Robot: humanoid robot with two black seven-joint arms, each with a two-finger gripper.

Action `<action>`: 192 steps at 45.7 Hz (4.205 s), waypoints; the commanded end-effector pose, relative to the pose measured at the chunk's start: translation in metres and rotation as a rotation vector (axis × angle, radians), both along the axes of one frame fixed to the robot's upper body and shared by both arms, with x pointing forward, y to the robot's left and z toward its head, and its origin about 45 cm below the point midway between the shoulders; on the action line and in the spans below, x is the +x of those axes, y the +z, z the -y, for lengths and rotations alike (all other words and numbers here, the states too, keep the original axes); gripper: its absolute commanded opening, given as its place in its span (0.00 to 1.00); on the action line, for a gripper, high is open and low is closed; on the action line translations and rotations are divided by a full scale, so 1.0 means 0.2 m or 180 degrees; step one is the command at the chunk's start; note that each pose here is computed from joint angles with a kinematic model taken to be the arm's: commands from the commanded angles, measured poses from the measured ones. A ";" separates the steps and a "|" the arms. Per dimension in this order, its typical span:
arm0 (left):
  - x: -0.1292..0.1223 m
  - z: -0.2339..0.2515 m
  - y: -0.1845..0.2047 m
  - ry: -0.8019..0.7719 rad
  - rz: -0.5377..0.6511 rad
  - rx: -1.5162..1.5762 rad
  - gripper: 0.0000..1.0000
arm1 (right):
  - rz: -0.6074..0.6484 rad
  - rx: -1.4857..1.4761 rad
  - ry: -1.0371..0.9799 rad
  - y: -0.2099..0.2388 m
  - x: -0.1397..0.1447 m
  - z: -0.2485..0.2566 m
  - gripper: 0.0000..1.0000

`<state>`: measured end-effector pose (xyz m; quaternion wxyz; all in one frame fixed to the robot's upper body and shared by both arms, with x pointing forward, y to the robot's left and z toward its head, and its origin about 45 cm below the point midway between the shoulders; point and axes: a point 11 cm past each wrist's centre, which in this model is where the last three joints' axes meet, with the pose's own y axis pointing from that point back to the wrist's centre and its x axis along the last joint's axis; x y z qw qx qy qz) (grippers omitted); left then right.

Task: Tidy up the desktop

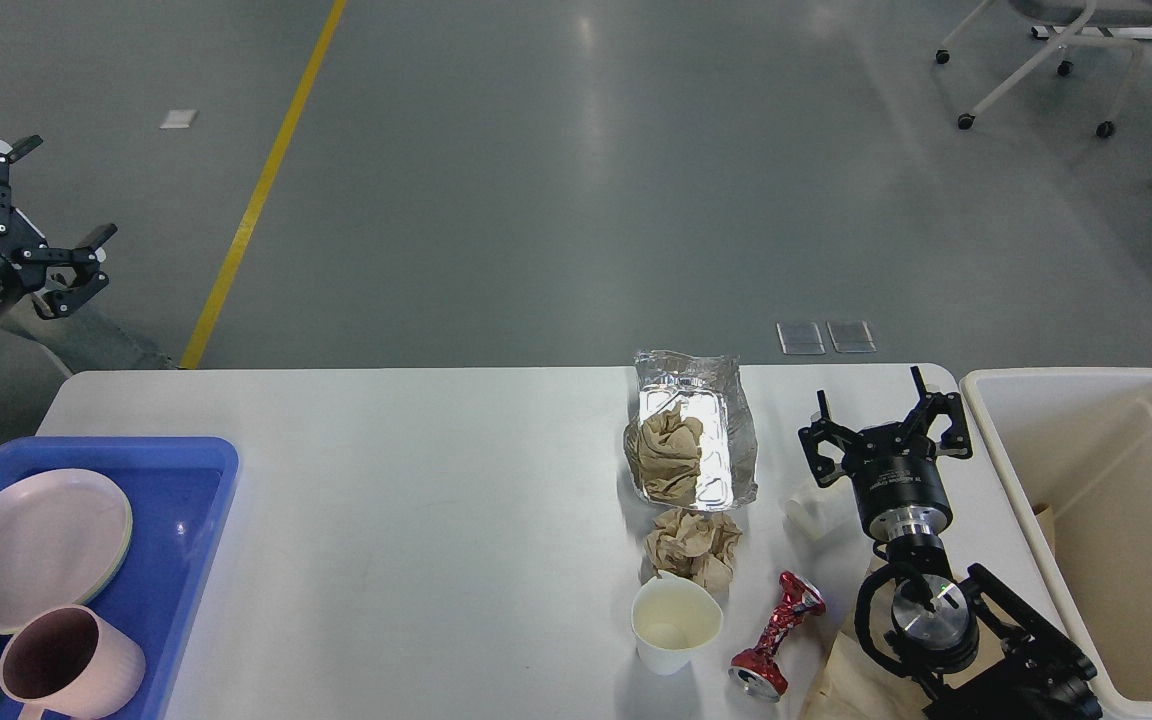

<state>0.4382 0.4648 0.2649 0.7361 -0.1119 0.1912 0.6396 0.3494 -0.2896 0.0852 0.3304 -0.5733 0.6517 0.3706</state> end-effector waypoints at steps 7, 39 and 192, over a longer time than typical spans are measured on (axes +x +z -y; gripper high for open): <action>-0.13 0.30 -0.14 -0.0008 0.0058 -0.0341 0.96 | 0.0000 -0.0001 0.0001 0.00 0.00 0.00 1.00; -0.50 0.33 -0.49 0.0282 0.0269 -0.0499 0.96 | 0.0000 -0.0001 0.0001 0.00 0.00 0.00 1.00; -0.33 0.34 -0.66 0.0546 0.0295 -0.1471 0.96 | 0.0251 0.0073 0.0022 0.10 0.03 0.02 1.00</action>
